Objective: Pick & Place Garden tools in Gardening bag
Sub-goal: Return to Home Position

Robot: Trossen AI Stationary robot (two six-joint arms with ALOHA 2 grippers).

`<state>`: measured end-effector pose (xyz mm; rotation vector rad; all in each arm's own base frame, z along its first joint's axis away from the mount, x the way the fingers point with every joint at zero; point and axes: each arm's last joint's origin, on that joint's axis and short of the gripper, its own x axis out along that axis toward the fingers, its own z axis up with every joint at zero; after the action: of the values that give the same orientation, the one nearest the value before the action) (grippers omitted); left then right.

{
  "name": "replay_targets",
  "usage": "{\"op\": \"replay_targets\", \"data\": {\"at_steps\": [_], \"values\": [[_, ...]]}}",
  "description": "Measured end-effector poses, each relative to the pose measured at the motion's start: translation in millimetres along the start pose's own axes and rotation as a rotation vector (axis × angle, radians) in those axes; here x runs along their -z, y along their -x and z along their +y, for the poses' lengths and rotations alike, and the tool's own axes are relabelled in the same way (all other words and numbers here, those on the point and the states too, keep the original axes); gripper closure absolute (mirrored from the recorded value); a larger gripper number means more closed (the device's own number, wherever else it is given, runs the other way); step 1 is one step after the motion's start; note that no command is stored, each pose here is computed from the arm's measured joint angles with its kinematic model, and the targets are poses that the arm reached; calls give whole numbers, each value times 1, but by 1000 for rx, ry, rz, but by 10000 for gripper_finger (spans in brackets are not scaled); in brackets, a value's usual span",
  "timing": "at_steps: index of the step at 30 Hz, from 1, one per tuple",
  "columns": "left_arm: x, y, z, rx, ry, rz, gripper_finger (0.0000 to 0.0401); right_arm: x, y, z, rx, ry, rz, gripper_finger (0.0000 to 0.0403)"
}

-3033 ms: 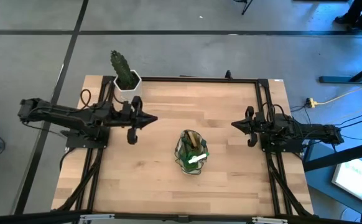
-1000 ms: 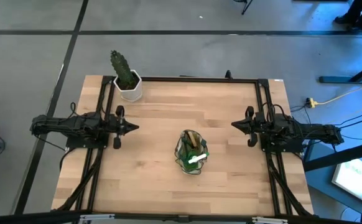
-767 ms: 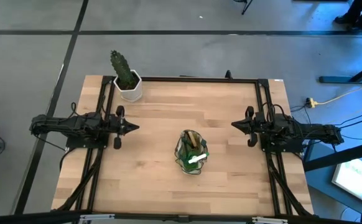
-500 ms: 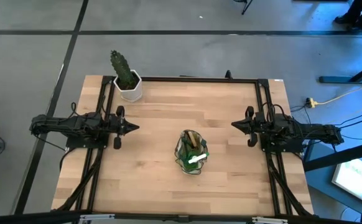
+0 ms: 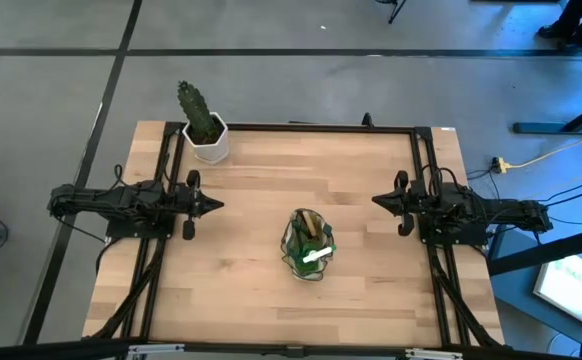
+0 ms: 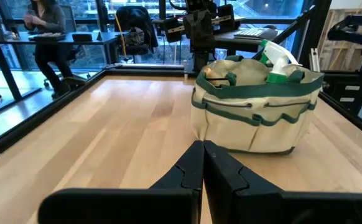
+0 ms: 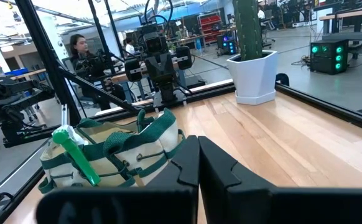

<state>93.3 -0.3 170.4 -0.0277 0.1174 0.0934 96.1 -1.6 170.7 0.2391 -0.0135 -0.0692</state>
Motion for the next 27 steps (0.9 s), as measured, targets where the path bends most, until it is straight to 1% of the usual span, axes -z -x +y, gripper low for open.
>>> {"op": "replay_targets", "data": {"at_steps": [27], "values": [[0,0,0,0,0,0,396,0,0,0,-1,0,0,400]]}}
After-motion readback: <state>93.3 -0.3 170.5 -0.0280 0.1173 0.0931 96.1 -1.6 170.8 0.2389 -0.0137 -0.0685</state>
